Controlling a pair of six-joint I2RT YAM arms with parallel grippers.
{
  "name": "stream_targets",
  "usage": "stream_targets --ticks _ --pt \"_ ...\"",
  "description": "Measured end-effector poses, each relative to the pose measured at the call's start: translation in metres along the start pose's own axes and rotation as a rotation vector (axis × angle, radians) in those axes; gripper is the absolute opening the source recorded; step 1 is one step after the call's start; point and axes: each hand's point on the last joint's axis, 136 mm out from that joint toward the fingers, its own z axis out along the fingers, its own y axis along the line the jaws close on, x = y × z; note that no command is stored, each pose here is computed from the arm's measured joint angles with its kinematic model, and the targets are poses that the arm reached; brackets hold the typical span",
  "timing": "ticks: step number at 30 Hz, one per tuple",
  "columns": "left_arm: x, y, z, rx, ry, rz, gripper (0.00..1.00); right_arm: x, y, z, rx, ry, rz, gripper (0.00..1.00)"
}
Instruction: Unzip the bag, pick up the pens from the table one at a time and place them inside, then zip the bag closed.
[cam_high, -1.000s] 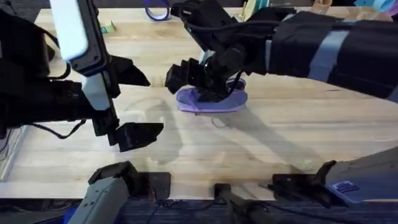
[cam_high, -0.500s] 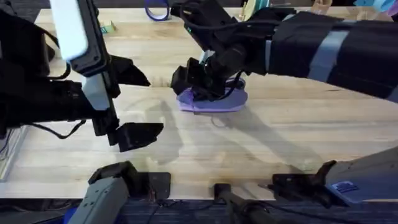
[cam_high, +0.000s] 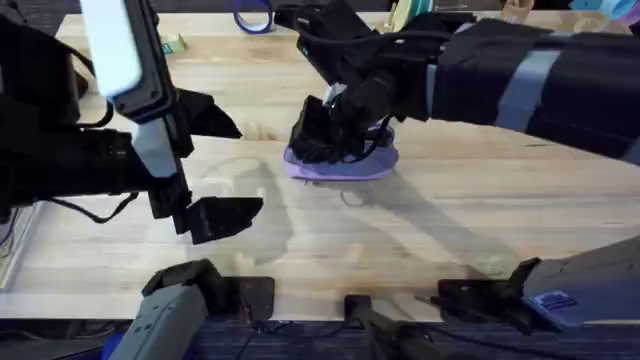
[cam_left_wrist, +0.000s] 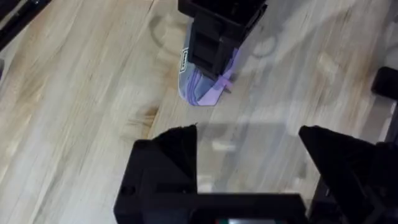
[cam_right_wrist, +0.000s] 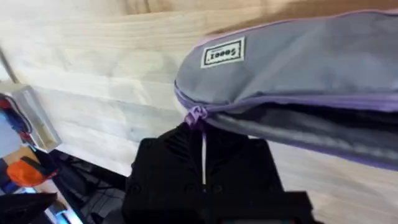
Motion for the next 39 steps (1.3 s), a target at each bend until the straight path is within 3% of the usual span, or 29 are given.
stream_targets --ticks 23,29,35,39 --pt "0.000 0.000 0.000 0.000 0.000 0.000 0.993 0.003 -0.007 0.000 0.031 0.010 0.044 0.031" --pt "0.000 0.000 0.000 0.000 0.000 0.000 0.993 0.004 -0.002 -0.011 0.008 -0.003 -0.017 0.031" --pt "0.000 0.000 0.000 0.000 0.000 0.000 0.993 -0.005 0.028 -0.042 -0.106 -0.079 -0.124 0.031" --pt "0.000 0.000 0.000 0.000 0.000 0.000 0.993 -0.007 0.031 -0.052 -0.118 -0.107 -0.158 0.031"
